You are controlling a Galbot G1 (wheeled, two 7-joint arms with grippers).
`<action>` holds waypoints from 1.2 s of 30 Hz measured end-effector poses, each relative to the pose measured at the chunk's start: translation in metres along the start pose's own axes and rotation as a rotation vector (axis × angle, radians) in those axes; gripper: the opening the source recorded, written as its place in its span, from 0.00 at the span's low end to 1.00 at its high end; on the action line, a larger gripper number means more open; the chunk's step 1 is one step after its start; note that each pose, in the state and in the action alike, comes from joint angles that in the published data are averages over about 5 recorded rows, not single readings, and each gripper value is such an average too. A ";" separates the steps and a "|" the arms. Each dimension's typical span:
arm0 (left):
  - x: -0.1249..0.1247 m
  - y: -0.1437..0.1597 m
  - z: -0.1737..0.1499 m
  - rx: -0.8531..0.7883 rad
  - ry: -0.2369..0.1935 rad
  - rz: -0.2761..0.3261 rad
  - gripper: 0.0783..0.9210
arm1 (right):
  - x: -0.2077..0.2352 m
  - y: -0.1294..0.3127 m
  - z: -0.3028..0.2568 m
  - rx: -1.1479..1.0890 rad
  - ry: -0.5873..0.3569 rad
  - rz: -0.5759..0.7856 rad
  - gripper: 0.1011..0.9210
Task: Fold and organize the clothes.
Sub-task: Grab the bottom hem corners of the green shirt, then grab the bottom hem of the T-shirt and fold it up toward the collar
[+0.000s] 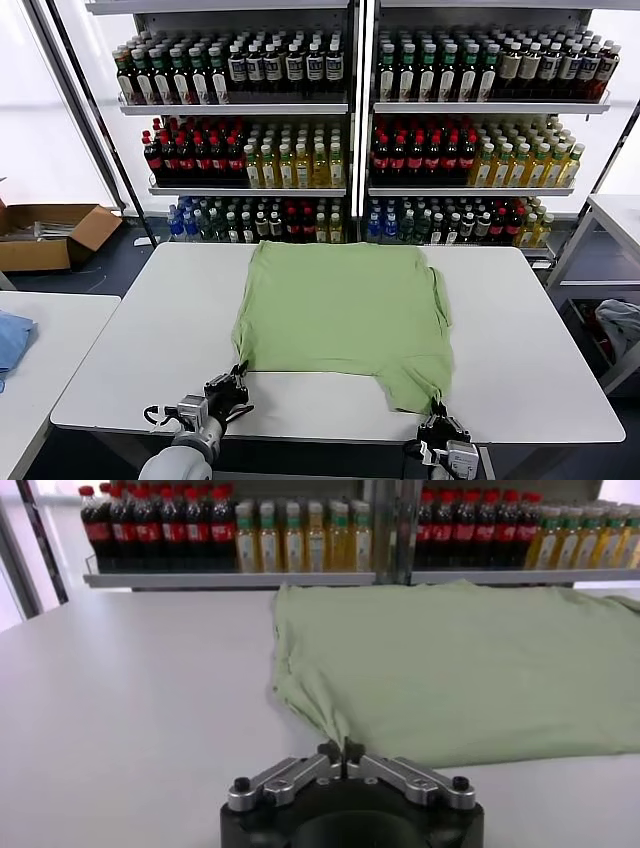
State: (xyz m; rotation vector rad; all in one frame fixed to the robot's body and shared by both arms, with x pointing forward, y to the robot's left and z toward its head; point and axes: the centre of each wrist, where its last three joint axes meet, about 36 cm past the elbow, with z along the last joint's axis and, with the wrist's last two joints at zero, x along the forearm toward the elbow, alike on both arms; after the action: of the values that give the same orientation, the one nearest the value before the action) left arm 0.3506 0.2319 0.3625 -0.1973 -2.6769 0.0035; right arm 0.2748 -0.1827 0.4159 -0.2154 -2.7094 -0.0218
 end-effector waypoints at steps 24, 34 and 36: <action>-0.028 -0.002 -0.039 0.049 -0.289 0.016 0.01 | -0.084 -0.006 -0.069 0.013 -0.323 -0.042 0.01; -0.077 0.000 -0.059 0.072 -0.316 0.017 0.01 | -0.151 -0.003 -0.089 0.073 -0.333 -0.050 0.01; -0.089 0.000 -0.062 0.073 -0.309 0.016 0.01 | -0.163 -0.002 -0.091 0.082 -0.326 -0.052 0.01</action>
State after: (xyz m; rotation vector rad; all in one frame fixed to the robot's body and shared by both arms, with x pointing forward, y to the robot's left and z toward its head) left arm 0.4564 0.2179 0.3791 -0.2104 -2.9764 0.1480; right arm 0.4579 -0.2131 0.4322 -0.1340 -3.0319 0.1196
